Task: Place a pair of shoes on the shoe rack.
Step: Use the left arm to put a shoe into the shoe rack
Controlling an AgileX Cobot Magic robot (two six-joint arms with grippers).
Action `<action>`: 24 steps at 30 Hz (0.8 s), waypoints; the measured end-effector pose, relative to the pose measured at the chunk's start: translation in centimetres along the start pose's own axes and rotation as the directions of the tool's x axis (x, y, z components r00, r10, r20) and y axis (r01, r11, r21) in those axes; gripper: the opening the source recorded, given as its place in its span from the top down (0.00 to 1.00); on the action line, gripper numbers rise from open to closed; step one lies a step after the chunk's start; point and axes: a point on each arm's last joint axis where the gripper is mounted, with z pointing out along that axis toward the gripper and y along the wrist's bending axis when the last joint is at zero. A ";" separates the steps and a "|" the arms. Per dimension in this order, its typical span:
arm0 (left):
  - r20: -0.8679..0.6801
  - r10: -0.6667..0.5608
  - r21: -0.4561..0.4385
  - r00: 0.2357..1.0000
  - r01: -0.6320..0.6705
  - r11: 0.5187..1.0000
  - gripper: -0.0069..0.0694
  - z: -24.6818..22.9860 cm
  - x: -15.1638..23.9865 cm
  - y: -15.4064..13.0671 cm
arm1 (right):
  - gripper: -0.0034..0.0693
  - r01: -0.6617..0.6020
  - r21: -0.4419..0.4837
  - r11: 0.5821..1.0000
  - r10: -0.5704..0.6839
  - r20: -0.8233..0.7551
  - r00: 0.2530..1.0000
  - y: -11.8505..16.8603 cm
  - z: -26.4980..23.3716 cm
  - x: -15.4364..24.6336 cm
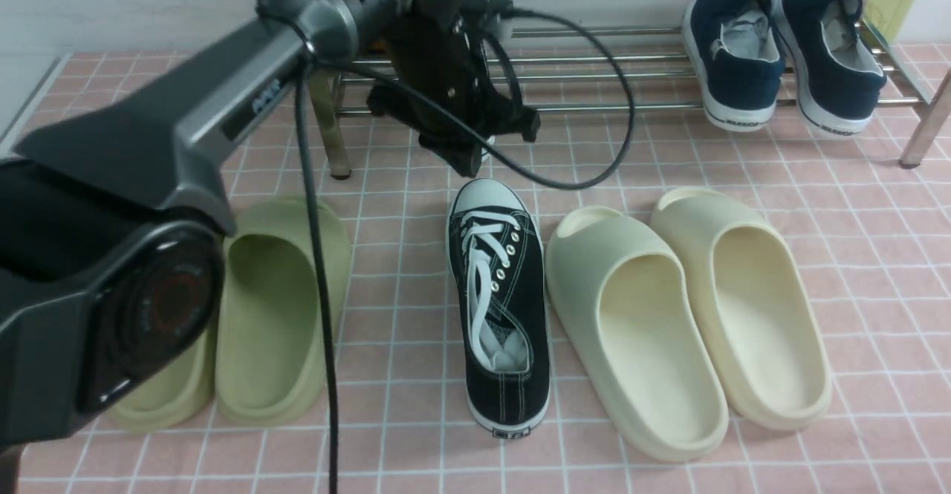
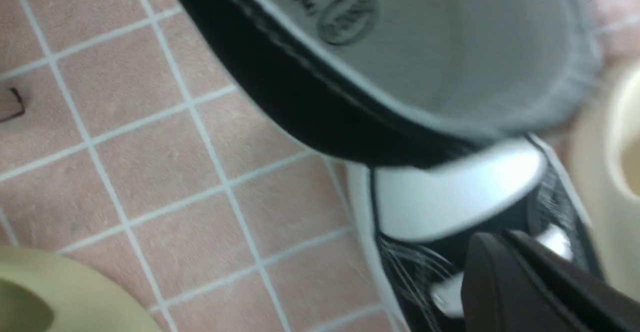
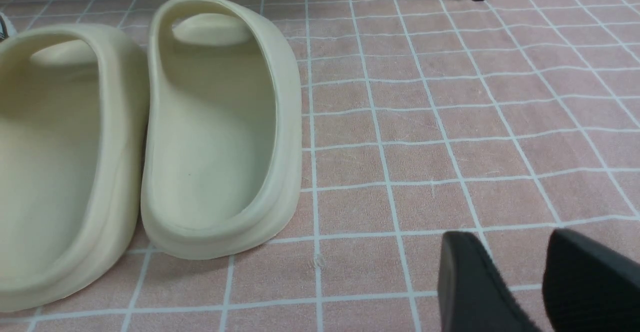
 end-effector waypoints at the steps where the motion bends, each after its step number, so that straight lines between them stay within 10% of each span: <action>1: 0.007 -0.012 -0.014 1.000 0.012 1.000 0.91 0.4 -0.1 0.1 | 0.62 0.000 0.000 1.000 0.000 0.000 1.000 0.0 0.0 0.0; 24: 0.130 -0.103 -0.196 0.986 0.127 0.972 0.90 0.7 -0.9 1.8 | 0.62 0.000 0.000 1.000 0.000 0.000 1.000 0.0 0.0 0.0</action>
